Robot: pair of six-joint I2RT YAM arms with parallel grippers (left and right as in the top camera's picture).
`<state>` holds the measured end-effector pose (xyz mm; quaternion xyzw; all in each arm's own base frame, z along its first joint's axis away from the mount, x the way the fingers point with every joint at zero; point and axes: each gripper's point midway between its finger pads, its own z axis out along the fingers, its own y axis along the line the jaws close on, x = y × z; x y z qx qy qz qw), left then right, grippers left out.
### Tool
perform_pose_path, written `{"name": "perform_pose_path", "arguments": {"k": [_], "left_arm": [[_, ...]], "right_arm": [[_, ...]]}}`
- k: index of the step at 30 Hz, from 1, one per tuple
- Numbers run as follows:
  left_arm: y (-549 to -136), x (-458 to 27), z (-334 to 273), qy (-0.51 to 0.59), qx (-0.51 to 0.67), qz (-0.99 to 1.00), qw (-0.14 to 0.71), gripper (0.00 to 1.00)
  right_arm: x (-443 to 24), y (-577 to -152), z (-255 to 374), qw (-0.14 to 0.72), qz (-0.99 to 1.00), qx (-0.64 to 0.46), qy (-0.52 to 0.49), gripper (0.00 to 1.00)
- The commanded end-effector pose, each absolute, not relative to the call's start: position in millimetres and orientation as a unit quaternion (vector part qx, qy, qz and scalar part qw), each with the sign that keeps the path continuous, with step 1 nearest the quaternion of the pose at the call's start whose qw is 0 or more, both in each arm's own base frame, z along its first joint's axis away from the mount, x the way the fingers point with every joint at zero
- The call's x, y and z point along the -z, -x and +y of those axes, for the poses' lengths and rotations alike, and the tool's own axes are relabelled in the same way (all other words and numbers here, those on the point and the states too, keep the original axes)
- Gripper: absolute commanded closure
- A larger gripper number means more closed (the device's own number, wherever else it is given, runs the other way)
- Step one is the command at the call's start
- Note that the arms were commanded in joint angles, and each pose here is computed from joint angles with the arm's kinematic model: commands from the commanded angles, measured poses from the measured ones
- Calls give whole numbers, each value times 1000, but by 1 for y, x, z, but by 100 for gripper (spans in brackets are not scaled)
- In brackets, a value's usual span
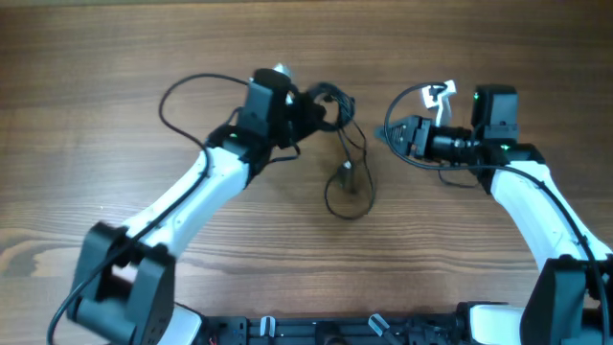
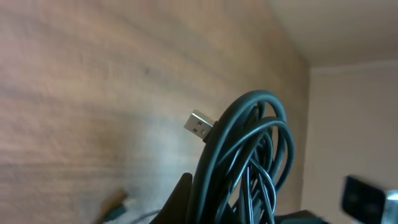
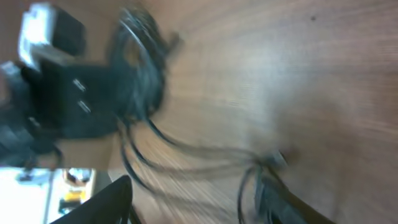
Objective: Untangle cables
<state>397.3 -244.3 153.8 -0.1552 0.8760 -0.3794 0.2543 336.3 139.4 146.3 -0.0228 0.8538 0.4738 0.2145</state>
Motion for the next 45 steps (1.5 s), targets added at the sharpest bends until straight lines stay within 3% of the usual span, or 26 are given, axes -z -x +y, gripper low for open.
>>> {"name": "perform_pose_path", "arguments": {"k": [1, 5, 12, 17, 23, 26, 28, 31, 45], "left_arm": [[-393, -204, -243, 70, 390, 860, 323, 96], [-373, -218, -260, -23, 424, 850, 314, 96], [-374, -212, -252, -15, 418, 856, 305, 96], [-387, -215, -234, 61, 432, 851, 292, 96], [-398, -214, -224, 130, 425, 846, 296, 96], [-394, -213, -230, 131, 427, 846, 291, 96], [-392, -212, -234, 128, 424, 849, 289, 96], [-393, -209, -229, 133, 415, 852, 292, 96], [-395, -210, -223, -138, 316, 849, 401, 96]], "right_arm": [[-166, -320, 151, 259, 848, -445, 127, 22], [-163, -318, 173, 292, 854, -384, 197, 19], [-185, -340, 213, 387, 817, -335, 266, 12], [-180, -323, 236, 367, 813, -345, 292, 23], [-166, -285, 270, 311, 808, -371, 335, 22], [-166, -295, 271, 326, 822, -350, 307, 24], [-168, -314, 262, 343, 843, -335, 246, 44], [-168, -322, 252, 336, 857, -340, 194, 93], [-214, -306, 221, 322, 844, -408, 135, 96]]}}
